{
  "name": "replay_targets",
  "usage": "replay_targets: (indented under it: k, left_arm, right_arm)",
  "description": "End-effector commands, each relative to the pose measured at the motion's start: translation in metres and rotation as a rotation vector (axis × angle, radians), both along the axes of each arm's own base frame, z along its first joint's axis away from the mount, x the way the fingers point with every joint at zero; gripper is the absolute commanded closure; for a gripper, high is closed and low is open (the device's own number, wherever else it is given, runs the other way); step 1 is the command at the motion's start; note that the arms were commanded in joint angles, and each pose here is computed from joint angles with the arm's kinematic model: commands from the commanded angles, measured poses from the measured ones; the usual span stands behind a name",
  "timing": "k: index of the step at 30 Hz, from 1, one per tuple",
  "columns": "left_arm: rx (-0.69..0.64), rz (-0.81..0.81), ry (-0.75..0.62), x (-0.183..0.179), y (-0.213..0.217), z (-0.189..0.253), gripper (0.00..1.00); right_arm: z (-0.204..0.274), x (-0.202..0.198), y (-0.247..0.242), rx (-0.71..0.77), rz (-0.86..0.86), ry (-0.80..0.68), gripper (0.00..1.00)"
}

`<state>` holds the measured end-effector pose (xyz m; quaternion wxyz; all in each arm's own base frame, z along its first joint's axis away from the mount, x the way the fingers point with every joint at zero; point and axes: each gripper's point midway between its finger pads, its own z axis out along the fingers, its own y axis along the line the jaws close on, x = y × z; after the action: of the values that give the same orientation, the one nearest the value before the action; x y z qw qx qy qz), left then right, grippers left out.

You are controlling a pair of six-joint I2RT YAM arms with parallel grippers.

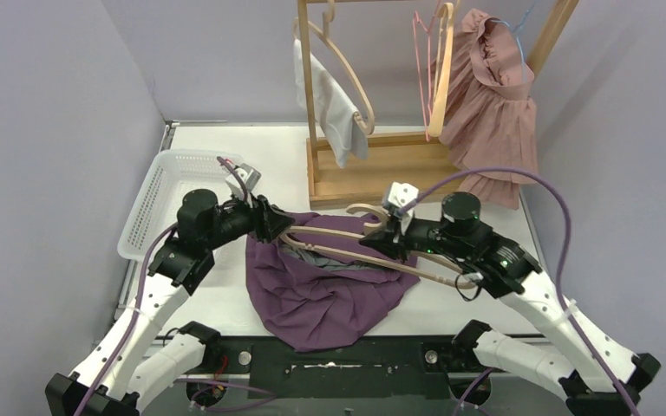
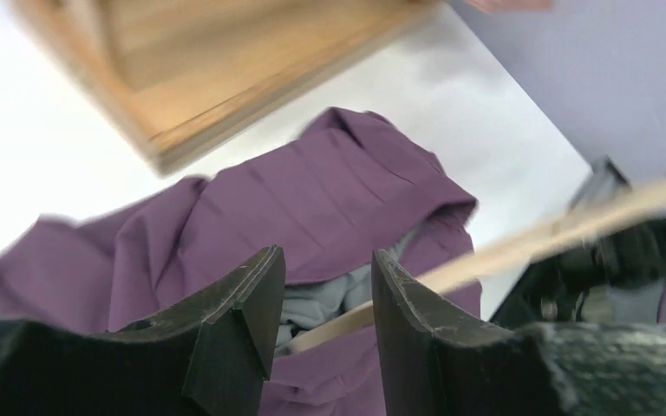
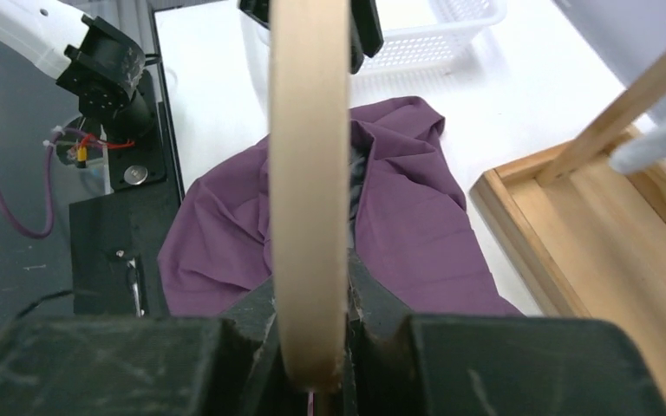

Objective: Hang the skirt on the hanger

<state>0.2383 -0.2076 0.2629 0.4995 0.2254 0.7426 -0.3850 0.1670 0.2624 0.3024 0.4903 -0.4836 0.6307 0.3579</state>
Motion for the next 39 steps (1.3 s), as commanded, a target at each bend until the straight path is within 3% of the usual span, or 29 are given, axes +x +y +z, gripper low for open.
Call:
replay_targets:
  k: [1, 9, 14, 18, 24, 34, 39]
  left_arm:
    - [-0.113, 0.513, 0.263, 0.036, 0.048, -0.018, 0.59]
    - [0.082, 0.511, 0.604, 0.025, 0.048, -0.094, 0.55]
    - [0.128, 0.452, 0.727, 0.013, 0.045, -0.126, 0.55]
    - [0.099, 0.433, 0.746, 0.013, 0.043, -0.130, 0.61]
    - [0.085, 0.405, 0.746, 0.020, 0.038, -0.127, 0.98]
    - [0.013, 0.307, 0.732, 0.015, 0.022, -0.093, 1.00]
    - [-0.145, 0.070, 0.690, -0.002, -0.010, -0.053, 1.00]
  right_arm:
    - [0.005, -0.007, -0.027, 0.017, -0.112, -0.014, 1.00]
    - [-0.006, -0.012, -0.034, 0.003, -0.138, 0.032, 1.00]
    - [-0.016, -0.009, -0.029, -0.005, -0.138, 0.051, 1.00]
    - [-0.021, -0.004, -0.024, 0.008, -0.143, 0.067, 1.00]
    - [-0.028, 0.006, -0.011, 0.049, -0.166, 0.108, 1.00]
    - [-0.060, 0.024, 0.011, 0.078, -0.248, 0.135, 1.00]
    - [-0.066, 0.038, 0.011, 0.125, -0.319, 0.083, 1.00]
